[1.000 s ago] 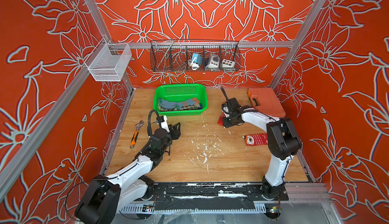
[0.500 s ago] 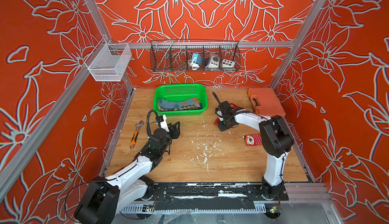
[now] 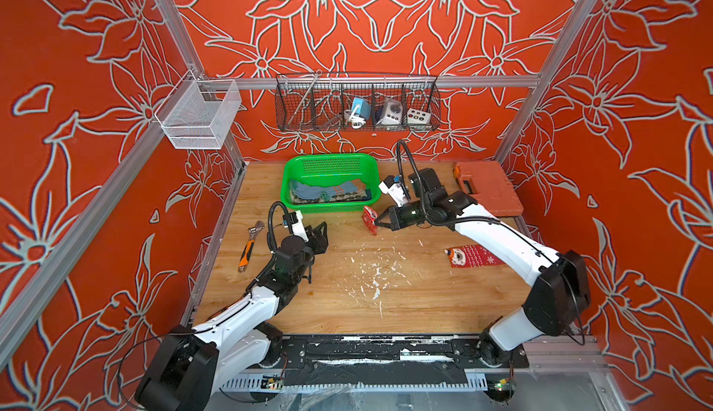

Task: Place the socks together as a pair
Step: Flatten out the sock at the center of the board.

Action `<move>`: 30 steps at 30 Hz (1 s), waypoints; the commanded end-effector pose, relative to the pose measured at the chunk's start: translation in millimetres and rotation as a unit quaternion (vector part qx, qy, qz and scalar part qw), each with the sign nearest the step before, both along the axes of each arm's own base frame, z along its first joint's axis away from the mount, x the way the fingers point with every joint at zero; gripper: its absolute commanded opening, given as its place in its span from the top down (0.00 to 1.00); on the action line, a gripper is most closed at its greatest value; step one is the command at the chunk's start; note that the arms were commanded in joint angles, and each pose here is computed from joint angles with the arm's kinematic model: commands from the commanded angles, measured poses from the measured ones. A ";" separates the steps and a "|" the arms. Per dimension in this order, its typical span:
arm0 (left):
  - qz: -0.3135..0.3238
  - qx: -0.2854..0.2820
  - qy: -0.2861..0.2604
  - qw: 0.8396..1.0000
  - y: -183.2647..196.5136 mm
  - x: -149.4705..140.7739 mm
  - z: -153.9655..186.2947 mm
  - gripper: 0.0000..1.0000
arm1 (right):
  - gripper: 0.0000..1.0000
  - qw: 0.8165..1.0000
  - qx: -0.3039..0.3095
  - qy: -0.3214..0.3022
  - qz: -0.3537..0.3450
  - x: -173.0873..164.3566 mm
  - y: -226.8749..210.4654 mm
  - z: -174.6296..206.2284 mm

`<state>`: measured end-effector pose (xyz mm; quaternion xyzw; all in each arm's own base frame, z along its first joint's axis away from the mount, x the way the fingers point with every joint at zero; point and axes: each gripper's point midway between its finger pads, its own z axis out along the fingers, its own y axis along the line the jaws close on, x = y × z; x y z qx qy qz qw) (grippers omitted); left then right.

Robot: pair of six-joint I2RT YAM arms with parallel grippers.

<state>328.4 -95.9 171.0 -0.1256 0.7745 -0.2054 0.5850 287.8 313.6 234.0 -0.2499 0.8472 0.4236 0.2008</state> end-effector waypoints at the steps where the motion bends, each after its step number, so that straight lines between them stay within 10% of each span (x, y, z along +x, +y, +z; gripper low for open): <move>1: 0.009 -0.002 -0.027 1.000 3.2 0.4 17.8 0.44 | 1.00 0.998 0.030 0.049 -0.024 7.0 -17.4 -18.2; 12: -0.005 0.000 -0.009 1.000 -4.0 5.6 7.4 0.45 | 1.00 0.966 -0.003 0.135 -0.222 47.6 -138.8 -143.1; 16: -0.016 0.002 0.000 1.000 -9.3 9.0 3.8 0.44 | 0.75 0.950 -0.020 0.158 -0.269 51.6 -171.8 -174.5; 22: -0.052 -0.005 0.020 0.998 -26.0 16.0 -4.0 0.44 | 0.54 0.935 -0.113 0.118 -0.315 43.4 -218.9 -164.8; 30: -0.068 -0.028 0.012 0.997 -32.5 12.6 -0.5 0.44 | 0.54 0.903 -0.202 0.111 -0.363 10.5 -253.1 -158.5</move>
